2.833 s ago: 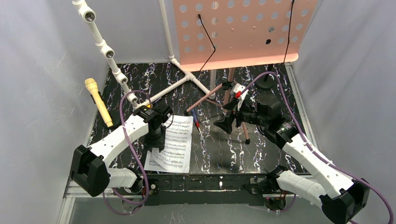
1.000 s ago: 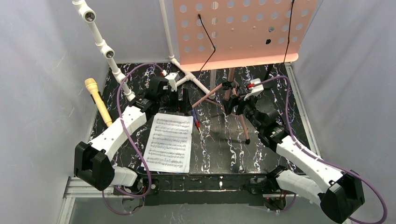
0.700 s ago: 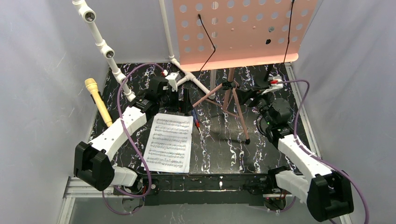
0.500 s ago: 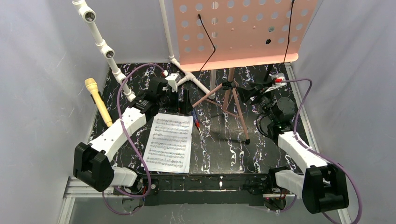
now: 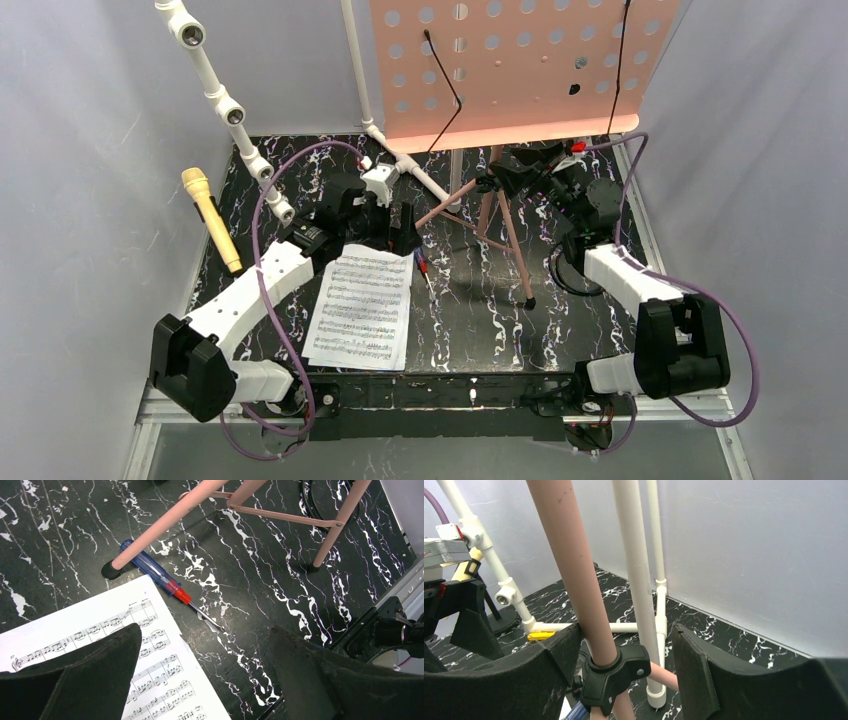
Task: Pack up the instrument practice props
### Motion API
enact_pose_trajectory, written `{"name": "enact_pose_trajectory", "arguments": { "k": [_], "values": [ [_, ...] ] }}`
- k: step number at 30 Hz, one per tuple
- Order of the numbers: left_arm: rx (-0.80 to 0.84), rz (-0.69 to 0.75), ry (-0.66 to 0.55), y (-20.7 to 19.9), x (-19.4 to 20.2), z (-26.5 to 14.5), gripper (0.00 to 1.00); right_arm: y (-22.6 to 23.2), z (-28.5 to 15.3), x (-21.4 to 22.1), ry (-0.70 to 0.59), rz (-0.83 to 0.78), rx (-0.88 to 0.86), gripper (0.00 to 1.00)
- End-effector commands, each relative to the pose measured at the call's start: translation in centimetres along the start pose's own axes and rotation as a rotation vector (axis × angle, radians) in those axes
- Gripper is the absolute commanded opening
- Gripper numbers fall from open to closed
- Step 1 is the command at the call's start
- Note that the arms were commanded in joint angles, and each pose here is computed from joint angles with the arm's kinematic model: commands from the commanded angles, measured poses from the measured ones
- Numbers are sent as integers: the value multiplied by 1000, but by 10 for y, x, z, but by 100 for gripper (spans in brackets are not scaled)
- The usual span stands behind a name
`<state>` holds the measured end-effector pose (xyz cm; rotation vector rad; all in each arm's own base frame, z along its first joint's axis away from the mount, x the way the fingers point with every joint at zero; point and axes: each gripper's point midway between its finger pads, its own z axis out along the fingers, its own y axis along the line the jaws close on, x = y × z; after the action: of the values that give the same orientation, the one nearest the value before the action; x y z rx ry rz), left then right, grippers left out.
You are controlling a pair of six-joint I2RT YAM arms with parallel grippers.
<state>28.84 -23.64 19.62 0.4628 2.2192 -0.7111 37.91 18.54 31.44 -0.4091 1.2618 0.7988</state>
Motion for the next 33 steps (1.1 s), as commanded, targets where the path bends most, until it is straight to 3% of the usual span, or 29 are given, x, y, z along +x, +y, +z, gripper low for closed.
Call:
{"name": "enact_pose_trajectory", "arguments": {
  "k": [1, 13, 24, 28, 33],
  "values": [
    [24, 74, -59, -12, -7, -8, 98, 13, 17, -27, -59, -116, -129, 73],
    [66, 171, -138, -34, -17, -14, 98, 9, 27, 13, 78, -153, -223, 58],
    [106, 307, -254, -66, -37, -8, 98, -8, 22, 44, 242, -241, -156, 51],
    [137, 361, -321, -83, -44, -6, 98, -10, 21, 53, 273, -251, -152, 40],
    [156, 434, -399, -100, -52, -2, 98, -5, 18, 59, 286, -242, -166, 18]
  ]
}}
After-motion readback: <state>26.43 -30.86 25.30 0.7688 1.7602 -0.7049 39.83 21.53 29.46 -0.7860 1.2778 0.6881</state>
